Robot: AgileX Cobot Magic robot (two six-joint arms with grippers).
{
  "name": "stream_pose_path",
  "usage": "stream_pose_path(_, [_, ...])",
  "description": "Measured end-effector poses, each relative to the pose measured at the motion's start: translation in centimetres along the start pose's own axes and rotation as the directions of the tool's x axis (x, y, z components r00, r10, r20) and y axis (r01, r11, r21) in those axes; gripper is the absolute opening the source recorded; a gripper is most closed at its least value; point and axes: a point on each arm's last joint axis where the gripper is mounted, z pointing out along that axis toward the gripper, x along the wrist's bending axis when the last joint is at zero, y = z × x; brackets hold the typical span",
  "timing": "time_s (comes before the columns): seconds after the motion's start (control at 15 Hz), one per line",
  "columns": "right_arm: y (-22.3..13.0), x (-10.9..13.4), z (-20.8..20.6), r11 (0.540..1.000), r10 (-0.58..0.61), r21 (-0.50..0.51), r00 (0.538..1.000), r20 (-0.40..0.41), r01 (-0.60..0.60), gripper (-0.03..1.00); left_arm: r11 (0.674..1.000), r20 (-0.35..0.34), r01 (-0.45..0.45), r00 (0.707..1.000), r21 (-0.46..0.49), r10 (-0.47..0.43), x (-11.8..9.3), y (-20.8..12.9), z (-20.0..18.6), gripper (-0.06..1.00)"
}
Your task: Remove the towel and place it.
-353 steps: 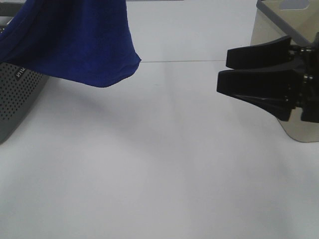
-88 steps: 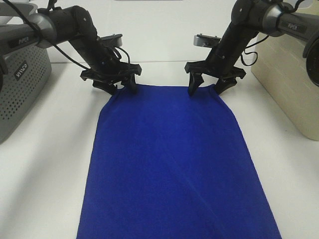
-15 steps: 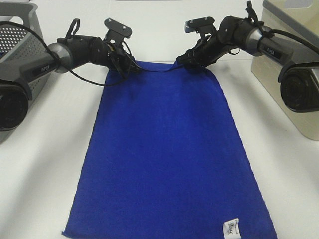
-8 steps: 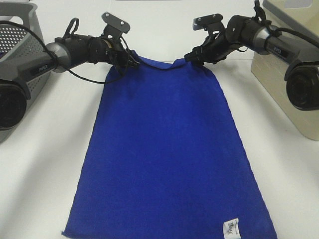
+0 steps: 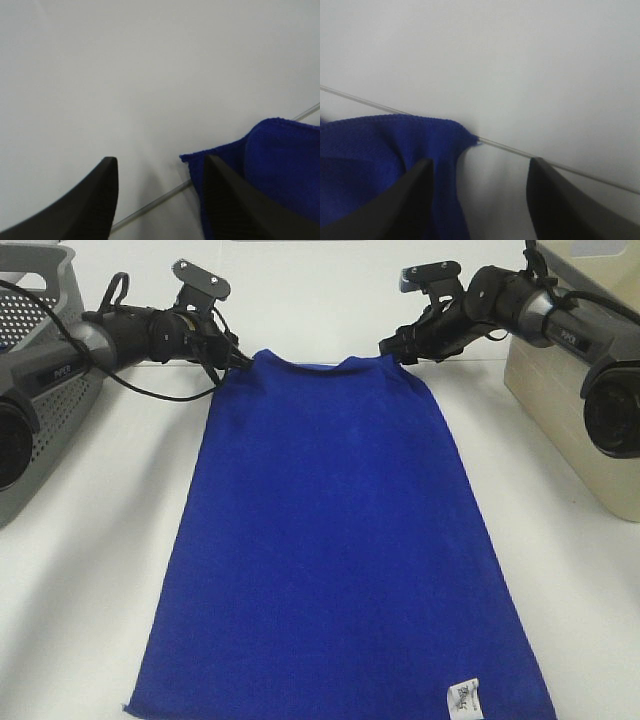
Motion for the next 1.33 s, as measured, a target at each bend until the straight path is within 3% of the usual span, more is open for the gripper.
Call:
stream_pose_path(0.27, [2.7, 0.7, -3.7, 1.0, 0.002, 0.03, 0.999, -0.046, 0.0, 0.56, 0.998, 0.013, 0.042, 0.999, 0.05, -0.043, 0.8, 3.0, -2.0, 0.51])
stream_pose_path(0.33, [3.9, 1.1, -5.6, 0.999, 0.002, 0.051, 0.998, -0.068, 0.002, 0.58, 0.992, 0.027, 0.056, 0.998, 0.11, -0.059, 1.3, 4.5, -3.4, 0.51])
stream_pose_path(0.47, [5.8, 2.0, -9.5, 0.993, 0.044, 0.11, 0.993, -0.111, -0.032, 0.68, 0.957, 0.049, 0.104, 0.991, 0.269, -0.121, 2.0, 7.1, -6.8, 0.57])
stream_pose_path(0.6, [7.6, 2.8, -14.3, 0.985, 0.064, 0.169, 0.988, -0.144, -0.039, 0.77, 0.907, 0.055, 0.133, 0.984, 0.4, -0.168, 2.7, 9.7, -10.8, 0.72])
stream_pose_path(0.73, [9.1, 3.7, -19.6, 0.976, 0.049, 0.217, 0.984, -0.171, -0.011, 0.8, 0.879, 0.054, 0.142, 0.981, 0.455, -0.187, 3.4, 12.2, -14.6, 0.78])
stream_pose_path(0.87, [11.3, 3.8, -26.0, 0.989, 0.028, 0.149, 0.996, -0.087, -0.015, 0.8, 0.886, 0.028, 0.158, 0.982, 0.437, -0.189, 5.2, 15.1, -18.7, 0.79])
stream_pose_path(1.0, [12.2, 2.2, -30.0, 0.995, 0.042, 0.093, 0.999, 0.028, -0.044, 0.8, 0.872, -0.05, 0.243, 0.968, 0.425, -0.246, 9.5, 15.7, -21.5, 0.79])
stream_pose_path(1.2, [12.1, -2.6, -34.1, 0.988, 0.15, 0.028, 0.981, 0.121, -0.155, 0.8, 0.819, -0.216, 0.43, 0.902, 0.379, -0.374, 18.1, 13.7, -24.8, 0.79])
stream_pose_path(1.33, [10.8, -4.4, -35.3, 0.978, 0.19, 0.059, 0.969, 0.157, -0.201, 0.8, 0.803, -0.257, 0.479, 0.875, 0.354, -0.409, 20.5, 13.0, -26.2, 0.79])
